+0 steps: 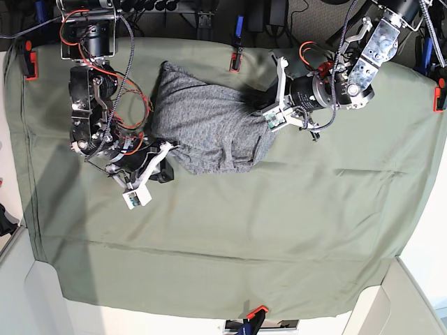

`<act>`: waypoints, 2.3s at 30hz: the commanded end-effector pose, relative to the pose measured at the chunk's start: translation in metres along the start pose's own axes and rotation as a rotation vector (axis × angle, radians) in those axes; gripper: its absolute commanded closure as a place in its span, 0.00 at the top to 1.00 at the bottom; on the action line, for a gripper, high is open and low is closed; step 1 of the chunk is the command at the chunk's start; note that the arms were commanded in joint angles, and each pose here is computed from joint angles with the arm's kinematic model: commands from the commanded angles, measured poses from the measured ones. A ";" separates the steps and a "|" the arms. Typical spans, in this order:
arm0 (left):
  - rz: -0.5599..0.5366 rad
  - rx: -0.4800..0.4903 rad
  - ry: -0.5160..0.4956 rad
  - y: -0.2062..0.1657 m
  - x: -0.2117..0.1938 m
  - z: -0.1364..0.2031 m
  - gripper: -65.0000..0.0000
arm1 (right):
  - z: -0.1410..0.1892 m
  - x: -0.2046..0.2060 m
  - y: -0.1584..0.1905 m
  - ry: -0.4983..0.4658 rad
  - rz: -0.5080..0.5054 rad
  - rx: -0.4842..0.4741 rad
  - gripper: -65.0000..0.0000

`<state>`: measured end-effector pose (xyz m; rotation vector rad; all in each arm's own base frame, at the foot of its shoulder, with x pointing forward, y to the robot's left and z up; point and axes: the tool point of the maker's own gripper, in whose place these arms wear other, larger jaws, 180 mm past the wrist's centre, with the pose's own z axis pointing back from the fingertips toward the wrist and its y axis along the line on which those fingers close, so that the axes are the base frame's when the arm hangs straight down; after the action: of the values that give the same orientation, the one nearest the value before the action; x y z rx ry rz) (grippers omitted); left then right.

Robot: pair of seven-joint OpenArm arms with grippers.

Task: Fold the T-shirt properly

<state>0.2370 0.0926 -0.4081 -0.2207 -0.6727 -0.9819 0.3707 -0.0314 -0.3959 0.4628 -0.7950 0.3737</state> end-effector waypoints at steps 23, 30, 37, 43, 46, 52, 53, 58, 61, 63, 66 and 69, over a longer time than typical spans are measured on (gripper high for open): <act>-0.057 0.174 -0.112 0.110 0.064 -0.009 0.00 | 0.037 -0.025 0.044 -0.041 -0.043 0.114 0.00; -0.029 0.154 -0.168 0.127 0.089 -0.025 0.00 | 0.034 -0.022 0.056 -0.051 -0.074 0.145 0.00; -0.085 0.083 -0.130 0.112 0.098 -0.047 0.00 | 0.025 -0.029 0.096 -0.059 -0.152 0.217 0.00; -0.064 0.161 -0.102 0.141 0.092 -0.031 0.00 | 0.024 -0.026 0.101 -0.066 -0.153 0.221 0.00; -0.060 0.164 -0.079 0.148 0.082 -0.010 0.00 | 0.026 -0.027 0.096 -0.051 -0.118 0.196 0.00; -0.123 0.216 -0.095 0.150 0.078 0.031 0.00 | 0.044 -0.010 0.067 -0.104 -0.070 0.113 0.00; -0.127 0.231 -0.099 0.149 0.079 0.036 0.00 | 0.050 -0.007 0.058 -0.113 -0.063 0.090 0.00; -0.078 0.261 -0.105 0.137 0.061 0.059 0.00 | 0.083 -0.004 0.014 -0.125 -0.045 -0.027 0.00; 0.018 0.256 -0.136 0.130 0.046 0.074 0.00 | 0.103 -0.014 -0.010 -0.127 -0.071 -0.080 0.00; 0.048 0.228 -0.156 0.122 0.039 0.084 0.00 | 0.115 -0.022 -0.023 -0.125 -0.095 -0.106 0.00; 0.112 0.175 -0.163 0.101 0.024 0.101 0.00 | 0.134 -0.042 -0.036 -0.100 -0.120 -0.145 0.00; 0.155 0.124 -0.129 0.073 0.001 0.115 0.00 | 0.153 -0.066 -0.039 -0.063 -0.143 -0.168 0.00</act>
<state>0.2433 0.1877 -0.3210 -0.2208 -0.7804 -0.7585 0.2515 -0.1549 -0.3733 0.3625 -0.7984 0.1478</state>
